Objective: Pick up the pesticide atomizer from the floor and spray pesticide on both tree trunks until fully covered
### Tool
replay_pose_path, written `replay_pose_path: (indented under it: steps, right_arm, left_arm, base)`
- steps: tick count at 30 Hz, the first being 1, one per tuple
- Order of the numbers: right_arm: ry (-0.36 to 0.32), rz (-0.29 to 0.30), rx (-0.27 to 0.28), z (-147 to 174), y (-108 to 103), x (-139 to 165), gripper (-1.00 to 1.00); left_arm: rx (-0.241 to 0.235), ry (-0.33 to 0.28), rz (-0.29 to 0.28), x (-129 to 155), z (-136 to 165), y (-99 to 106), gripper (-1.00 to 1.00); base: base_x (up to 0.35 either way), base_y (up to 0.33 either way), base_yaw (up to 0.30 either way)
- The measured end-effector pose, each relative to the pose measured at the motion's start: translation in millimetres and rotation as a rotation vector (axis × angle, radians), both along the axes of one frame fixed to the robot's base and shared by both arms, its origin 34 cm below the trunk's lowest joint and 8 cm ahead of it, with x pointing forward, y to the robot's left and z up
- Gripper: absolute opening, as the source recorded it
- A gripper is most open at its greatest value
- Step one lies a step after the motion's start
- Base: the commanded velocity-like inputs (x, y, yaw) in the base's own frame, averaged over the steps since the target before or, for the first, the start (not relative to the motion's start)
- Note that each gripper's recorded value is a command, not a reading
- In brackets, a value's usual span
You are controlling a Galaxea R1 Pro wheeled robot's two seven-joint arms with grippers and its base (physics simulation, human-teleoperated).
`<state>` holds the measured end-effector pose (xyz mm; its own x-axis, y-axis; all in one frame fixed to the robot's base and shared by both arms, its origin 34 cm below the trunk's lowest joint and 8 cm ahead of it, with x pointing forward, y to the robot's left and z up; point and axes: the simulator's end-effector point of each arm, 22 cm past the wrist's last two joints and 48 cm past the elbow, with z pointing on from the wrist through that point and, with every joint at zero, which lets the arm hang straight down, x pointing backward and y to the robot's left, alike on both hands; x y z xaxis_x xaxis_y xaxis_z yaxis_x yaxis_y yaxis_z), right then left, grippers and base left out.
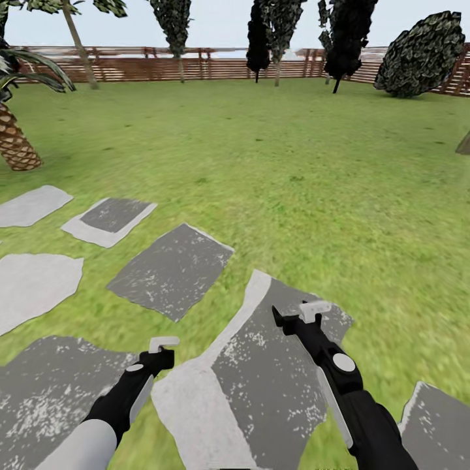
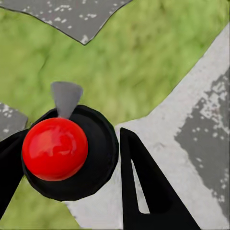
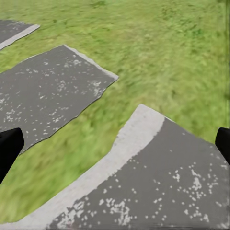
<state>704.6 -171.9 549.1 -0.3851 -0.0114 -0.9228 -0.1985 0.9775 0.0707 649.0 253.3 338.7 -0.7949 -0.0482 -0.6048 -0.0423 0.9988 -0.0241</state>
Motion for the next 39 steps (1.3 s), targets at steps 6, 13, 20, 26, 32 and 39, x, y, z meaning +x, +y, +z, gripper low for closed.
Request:
replay_pose_path:
  steps: [6,13,20,26,32,39]
  right_arm:
    - [-0.004,0.0,0.0,2.3,-0.1,0.2,1.0]
    - [-0.008,0.0,0.0,4.7,-0.1,0.4,1.0]
    - [-0.012,0.0,0.0,7.2,-0.2,0.7,1.0]
    - [-0.005,0.0,-0.001,4.6,0.1,-0.5,1.0]
    - [0.003,0.002,0.0,1.1,0.9,-1.8,1.0]
    - [0.004,0.002,0.003,1.2,2.2,-1.9,1.0]
  left_arm:
    - [0.001,-0.004,0.0,1.0,2.1,0.1,-1.0]
    - [0.0,-0.008,0.0,2.1,4.3,0.0,-1.0]
    - [0.0,-0.012,0.0,3.2,6.5,-0.3,-1.0]
    - [0.0,-0.016,0.0,4.2,8.4,0.0,-1.0]
    - [0.0,-0.018,0.0,4.7,9.5,0.1,-1.0]
    - [0.0,-0.018,0.0,4.8,9.6,-0.1,-1.0]
  base:
    - [0.137,-0.26,-0.295]
    - [0.201,-0.235,-0.295]
    - [0.23,-0.21,-0.295]
    - [0.233,-0.205,-0.295]
    - [0.235,-0.203,-0.145]
    - [0.24,-0.198,-0.011]
